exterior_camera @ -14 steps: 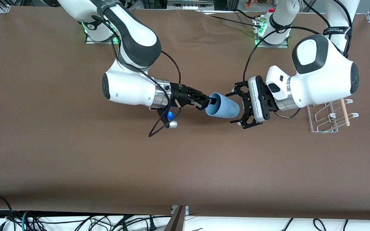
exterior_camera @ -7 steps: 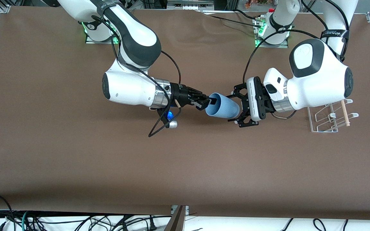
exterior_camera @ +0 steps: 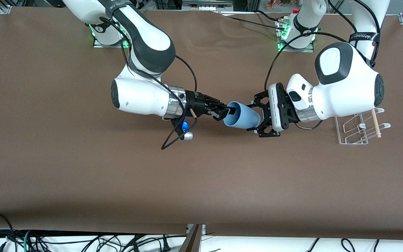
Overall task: Transfer cup to left arm and place on rack
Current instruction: 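Open the right gripper and pull the left gripper back with cup, then carry the cup with the left gripper over the wire rack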
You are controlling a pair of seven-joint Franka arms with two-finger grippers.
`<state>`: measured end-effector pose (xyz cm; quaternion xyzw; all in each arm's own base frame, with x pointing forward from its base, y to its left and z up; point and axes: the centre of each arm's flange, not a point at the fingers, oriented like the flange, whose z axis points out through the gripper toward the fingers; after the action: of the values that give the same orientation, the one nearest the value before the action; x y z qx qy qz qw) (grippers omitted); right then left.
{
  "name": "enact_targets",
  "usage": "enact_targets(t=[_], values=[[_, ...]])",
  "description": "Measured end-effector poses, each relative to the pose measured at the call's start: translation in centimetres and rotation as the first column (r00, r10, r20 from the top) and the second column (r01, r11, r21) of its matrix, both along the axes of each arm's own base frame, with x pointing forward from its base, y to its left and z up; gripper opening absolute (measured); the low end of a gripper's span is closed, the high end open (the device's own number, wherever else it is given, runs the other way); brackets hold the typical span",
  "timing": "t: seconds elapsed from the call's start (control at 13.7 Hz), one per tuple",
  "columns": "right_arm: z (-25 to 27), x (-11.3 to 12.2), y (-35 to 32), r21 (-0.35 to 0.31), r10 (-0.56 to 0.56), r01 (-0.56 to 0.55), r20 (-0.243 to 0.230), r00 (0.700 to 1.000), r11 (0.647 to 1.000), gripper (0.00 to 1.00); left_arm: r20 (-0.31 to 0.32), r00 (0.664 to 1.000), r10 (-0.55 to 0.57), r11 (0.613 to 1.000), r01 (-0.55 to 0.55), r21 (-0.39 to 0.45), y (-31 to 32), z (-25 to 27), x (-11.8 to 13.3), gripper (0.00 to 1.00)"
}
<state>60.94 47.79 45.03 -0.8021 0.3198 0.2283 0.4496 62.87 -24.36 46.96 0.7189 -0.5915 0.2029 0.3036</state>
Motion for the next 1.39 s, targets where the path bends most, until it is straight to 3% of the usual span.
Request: enact_targets(t=[0.22, 0.58, 0.8, 1.02, 1.24, 1.39], values=[[0.6, 1.1, -1.3, 0.005, -0.021, 0.021, 0.009, 1.0, 1.0, 0.43, -0.022, 1.0, -0.019, 1.0, 0.019, 0.0, 0.1, 0.1, -0.4, 0.75], [1.0, 4.4, -7.2, 0.006, -0.008, 0.009, -0.032, 0.999, 1.0, 0.98, -0.079, 0.996, -0.042, 0.997, 0.046, 0.054, 3.6, 1.0, -0.7, 0.74], [2.4, 5.7, -11.1, -0.002, 0.018, -0.018, -0.039, 0.999, 1.0, 1.0, -0.169, 0.986, -0.006, 0.977, 0.042, 0.209, 7.8, 0.9, -1.3, 0.74], [1.7, 5.9, -13.0, -0.168, 0.094, -0.089, 0.025, 0.995, 0.982, 1.0, -0.244, 0.968, 0.05, 0.907, 0.059, 0.418, 10.4, 0.6, -2.5, 0.74], [0.2, 6.0, -15.5, -0.344, 0.228, -0.19, 0.075, 0.971, 0.92, 1.0, -0.284, 0.949, 0.139, 0.787, 0.068, 0.613, 14.5, 1.1, -3.3, 0.74], [-1.1, 6.5, -18.9, -0.472, 0.346, -0.267, 0.088, 0.934, 0.84, 1.0, -0.291, 0.932, 0.218, 0.668, 0.075, 0.74, 17.6, 2.2, -3.9, 0.74]])
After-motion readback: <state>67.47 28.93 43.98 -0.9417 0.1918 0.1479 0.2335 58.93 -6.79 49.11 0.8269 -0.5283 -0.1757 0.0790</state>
